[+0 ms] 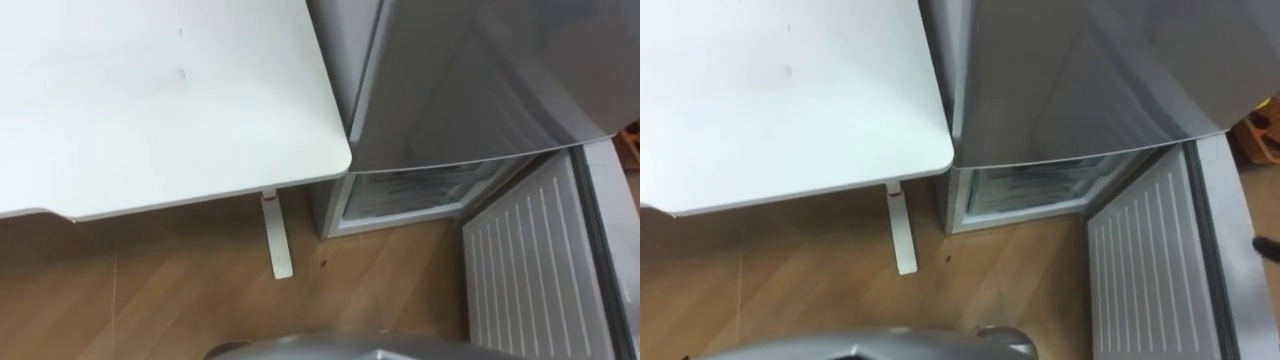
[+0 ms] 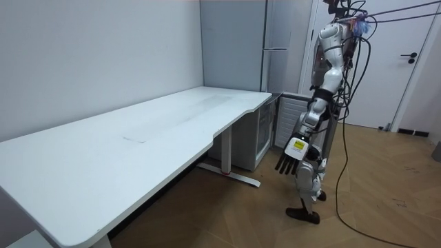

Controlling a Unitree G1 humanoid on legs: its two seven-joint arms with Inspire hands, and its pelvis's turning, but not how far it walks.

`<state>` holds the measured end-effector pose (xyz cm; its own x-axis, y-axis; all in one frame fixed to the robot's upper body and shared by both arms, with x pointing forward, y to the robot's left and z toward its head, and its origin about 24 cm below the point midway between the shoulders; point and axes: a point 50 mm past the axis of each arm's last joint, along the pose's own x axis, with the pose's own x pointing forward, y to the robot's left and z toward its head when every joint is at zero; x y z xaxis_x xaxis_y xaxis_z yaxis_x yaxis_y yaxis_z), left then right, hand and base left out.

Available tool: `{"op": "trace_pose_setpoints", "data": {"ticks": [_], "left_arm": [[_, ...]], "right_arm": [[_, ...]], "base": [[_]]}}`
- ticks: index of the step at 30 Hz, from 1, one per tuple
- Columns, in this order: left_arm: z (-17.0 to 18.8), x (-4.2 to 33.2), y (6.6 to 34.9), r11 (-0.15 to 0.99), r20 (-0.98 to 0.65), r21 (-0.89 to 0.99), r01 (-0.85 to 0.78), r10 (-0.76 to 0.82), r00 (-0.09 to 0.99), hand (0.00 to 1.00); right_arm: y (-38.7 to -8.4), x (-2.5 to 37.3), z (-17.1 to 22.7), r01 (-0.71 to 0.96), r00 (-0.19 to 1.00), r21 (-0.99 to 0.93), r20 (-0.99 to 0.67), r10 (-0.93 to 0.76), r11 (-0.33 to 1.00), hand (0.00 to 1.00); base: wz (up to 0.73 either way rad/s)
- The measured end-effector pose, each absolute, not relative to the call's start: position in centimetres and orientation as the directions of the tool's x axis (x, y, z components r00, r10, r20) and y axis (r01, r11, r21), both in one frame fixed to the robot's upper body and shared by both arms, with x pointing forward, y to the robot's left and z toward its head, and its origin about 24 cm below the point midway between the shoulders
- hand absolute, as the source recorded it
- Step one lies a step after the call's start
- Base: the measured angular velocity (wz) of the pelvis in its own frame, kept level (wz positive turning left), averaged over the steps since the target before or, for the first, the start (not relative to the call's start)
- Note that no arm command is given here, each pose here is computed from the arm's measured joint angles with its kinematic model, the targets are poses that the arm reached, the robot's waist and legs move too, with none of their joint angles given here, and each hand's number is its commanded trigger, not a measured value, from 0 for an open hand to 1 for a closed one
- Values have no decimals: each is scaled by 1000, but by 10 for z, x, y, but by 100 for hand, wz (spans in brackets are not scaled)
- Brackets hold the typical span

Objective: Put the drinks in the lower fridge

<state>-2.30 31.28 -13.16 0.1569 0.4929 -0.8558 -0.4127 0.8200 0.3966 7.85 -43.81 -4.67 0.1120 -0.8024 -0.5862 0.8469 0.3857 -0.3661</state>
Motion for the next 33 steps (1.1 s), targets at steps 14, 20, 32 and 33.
{"op": "trace_pose_setpoints", "data": {"ticks": [14,20,32,33], "left_arm": [[-131,-29,317,814,-857,405,-417,496,137,0],[-132,-27,314,831,-875,374,-411,463,140,0],[-134,-21,310,870,-893,339,-359,417,169,0],[-135,-20,310,874,-895,333,-353,411,172,0]], "right_arm": [[-426,11,-71,954,-65,-244,-736,-674,175,0],[-423,12,-74,966,2,-162,-771,-637,200,0],[-419,41,-75,899,172,-117,-792,-585,422,0],[-419,42,-74,888,189,-114,-793,-580,446,0]], "base": [[-3],[0],[-1],[0]]}}
